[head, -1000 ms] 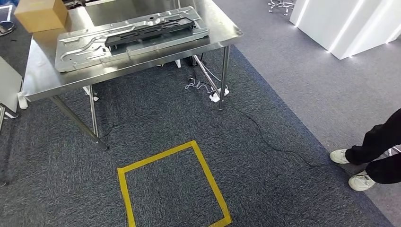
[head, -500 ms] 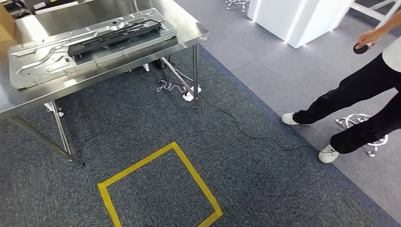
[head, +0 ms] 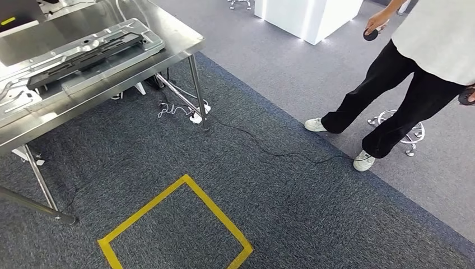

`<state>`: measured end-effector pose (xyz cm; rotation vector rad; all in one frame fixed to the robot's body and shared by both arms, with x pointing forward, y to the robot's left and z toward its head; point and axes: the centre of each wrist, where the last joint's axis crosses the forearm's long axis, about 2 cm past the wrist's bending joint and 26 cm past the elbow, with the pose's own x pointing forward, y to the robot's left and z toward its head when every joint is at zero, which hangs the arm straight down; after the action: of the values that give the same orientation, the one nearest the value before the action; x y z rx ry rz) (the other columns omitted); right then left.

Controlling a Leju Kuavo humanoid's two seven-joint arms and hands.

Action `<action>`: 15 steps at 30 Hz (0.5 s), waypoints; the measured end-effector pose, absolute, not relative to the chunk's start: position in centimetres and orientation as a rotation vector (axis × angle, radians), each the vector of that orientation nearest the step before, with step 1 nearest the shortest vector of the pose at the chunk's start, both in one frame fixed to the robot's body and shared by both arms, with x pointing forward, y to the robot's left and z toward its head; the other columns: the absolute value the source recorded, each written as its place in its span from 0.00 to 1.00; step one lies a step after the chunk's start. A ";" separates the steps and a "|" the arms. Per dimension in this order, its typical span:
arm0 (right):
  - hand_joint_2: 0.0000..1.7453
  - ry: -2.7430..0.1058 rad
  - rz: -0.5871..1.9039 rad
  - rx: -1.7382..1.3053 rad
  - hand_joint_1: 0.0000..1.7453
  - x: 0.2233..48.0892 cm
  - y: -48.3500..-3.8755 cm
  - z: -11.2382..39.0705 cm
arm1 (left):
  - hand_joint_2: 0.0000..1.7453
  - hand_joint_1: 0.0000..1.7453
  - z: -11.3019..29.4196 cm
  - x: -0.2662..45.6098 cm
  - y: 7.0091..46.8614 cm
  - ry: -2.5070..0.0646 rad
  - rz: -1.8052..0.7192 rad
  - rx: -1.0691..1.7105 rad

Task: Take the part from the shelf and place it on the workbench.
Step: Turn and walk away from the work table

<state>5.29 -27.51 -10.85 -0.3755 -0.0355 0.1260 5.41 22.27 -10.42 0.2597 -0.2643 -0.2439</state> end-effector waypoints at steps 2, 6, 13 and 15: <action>1.00 -0.049 0.125 -0.376 0.00 5.3 -27.6 -10.9 | 0.00 0.00 -10.4 5.6 22.3 -0.290 -0.252 0.261; 1.00 -0.058 0.124 -0.377 0.00 5.6 -27.6 -10.8 | 0.00 0.00 -10.3 6.3 22.2 -0.324 -0.261 0.270; 1.00 -0.053 0.131 -0.381 0.00 5.5 -27.7 -10.8 | 0.00 0.00 -10.1 7.1 21.8 -0.331 -0.246 0.278; 1.00 -0.057 0.130 -0.383 0.00 5.6 -27.7 -10.8 | 0.00 0.00 -10.2 6.6 21.8 -0.308 -0.248 0.277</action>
<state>5.60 -27.67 -10.81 -0.3826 -0.0570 0.1297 6.60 21.83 -10.17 0.2773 -0.3077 -0.2481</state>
